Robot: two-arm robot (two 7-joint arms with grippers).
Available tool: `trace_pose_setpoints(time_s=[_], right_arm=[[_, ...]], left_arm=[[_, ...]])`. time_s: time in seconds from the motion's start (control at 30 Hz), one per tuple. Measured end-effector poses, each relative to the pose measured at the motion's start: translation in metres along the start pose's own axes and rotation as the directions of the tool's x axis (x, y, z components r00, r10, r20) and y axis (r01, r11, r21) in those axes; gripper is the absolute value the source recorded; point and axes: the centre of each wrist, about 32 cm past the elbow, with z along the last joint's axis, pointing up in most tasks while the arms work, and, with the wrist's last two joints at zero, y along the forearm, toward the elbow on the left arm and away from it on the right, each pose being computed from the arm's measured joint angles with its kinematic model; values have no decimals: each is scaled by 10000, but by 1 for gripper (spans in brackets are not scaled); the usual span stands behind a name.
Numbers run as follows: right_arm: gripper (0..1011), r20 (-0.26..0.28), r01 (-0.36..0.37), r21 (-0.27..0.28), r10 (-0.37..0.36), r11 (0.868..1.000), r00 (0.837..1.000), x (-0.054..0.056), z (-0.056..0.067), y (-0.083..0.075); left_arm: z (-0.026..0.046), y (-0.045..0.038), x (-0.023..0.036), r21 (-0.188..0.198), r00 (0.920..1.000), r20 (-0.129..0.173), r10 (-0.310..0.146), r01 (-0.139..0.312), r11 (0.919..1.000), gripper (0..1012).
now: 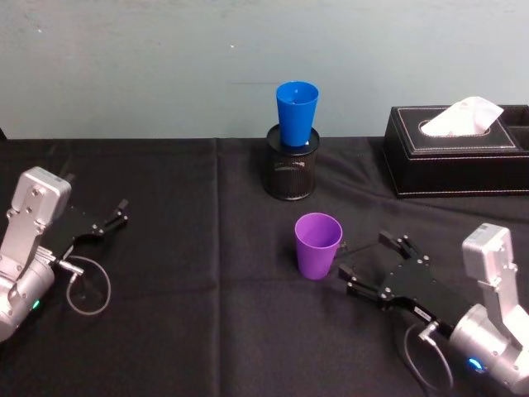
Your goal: Pick up one cup with a gripper and tap it against the other cup.
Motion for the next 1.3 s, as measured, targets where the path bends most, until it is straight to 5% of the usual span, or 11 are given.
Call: trace_pose_setpoints(time_s=[0.77,1.3], right_arm=[[1003,-306,-494,-199,487,9986,9983,-18,-30,602],[1003,-647,-542,-138,532,9984,9965,-39,-53,754]], left_arm=[[0,0,0,0,10000,0,0,0,10000,1000],[0,0,0,0,10000,0,-1,1,10000,1000]])
